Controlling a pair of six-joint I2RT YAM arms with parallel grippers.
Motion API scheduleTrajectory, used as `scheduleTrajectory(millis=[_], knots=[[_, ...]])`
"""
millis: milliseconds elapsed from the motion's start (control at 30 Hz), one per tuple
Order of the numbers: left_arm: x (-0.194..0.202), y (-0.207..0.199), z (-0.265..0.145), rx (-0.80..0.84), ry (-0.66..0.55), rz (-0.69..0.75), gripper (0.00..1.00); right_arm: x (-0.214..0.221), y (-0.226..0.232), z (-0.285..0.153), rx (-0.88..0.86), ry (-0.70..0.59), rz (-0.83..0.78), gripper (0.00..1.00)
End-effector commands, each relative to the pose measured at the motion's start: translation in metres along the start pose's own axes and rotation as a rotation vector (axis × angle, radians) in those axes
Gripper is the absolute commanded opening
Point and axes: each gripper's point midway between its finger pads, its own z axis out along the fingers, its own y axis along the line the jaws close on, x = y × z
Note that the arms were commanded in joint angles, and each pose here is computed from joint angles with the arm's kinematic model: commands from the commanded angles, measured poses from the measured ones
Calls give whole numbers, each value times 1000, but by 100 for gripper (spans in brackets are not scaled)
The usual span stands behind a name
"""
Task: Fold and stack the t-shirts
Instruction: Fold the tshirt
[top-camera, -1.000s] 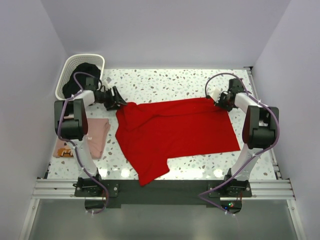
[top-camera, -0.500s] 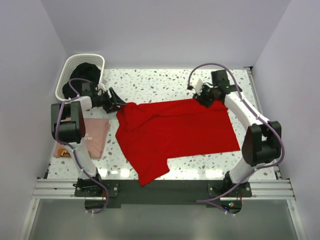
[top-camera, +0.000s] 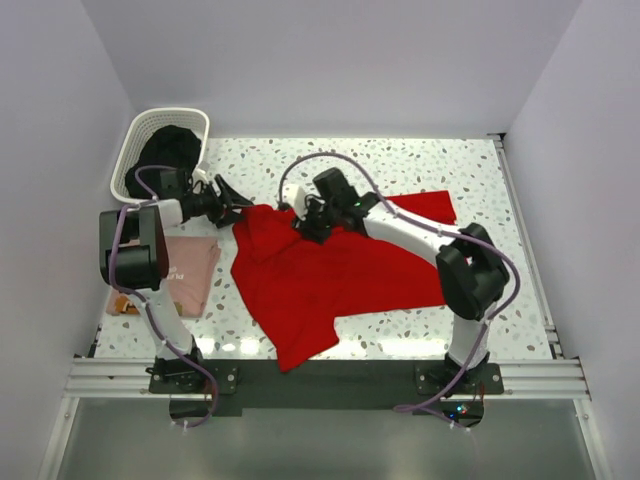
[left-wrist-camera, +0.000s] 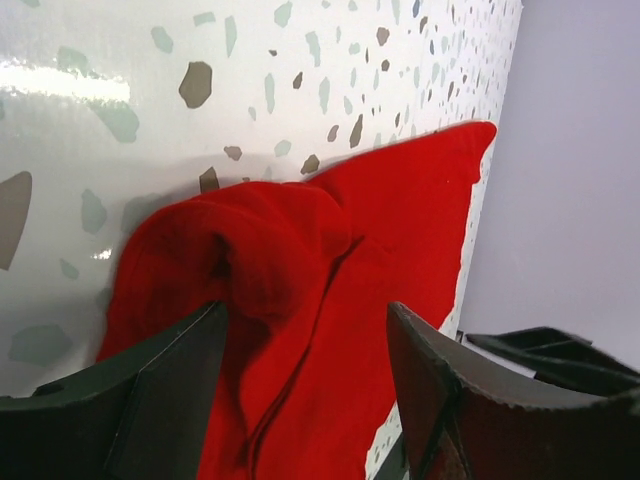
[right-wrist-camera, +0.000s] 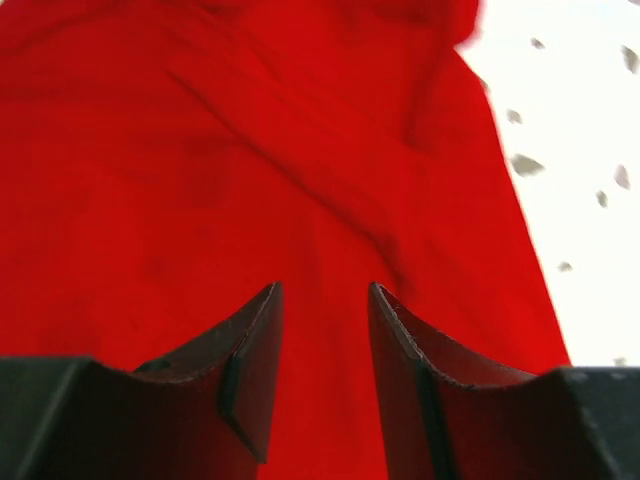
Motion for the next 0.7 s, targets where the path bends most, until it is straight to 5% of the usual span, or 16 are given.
scheduleTrajectory(millis=[0, 667], knots=[[1, 2, 2, 36, 2, -39, 70, -47, 4, 23, 53, -91, -61, 43], [5, 64, 11, -203, 16, -151, 73, -82, 80, 124, -110, -124, -237, 60]])
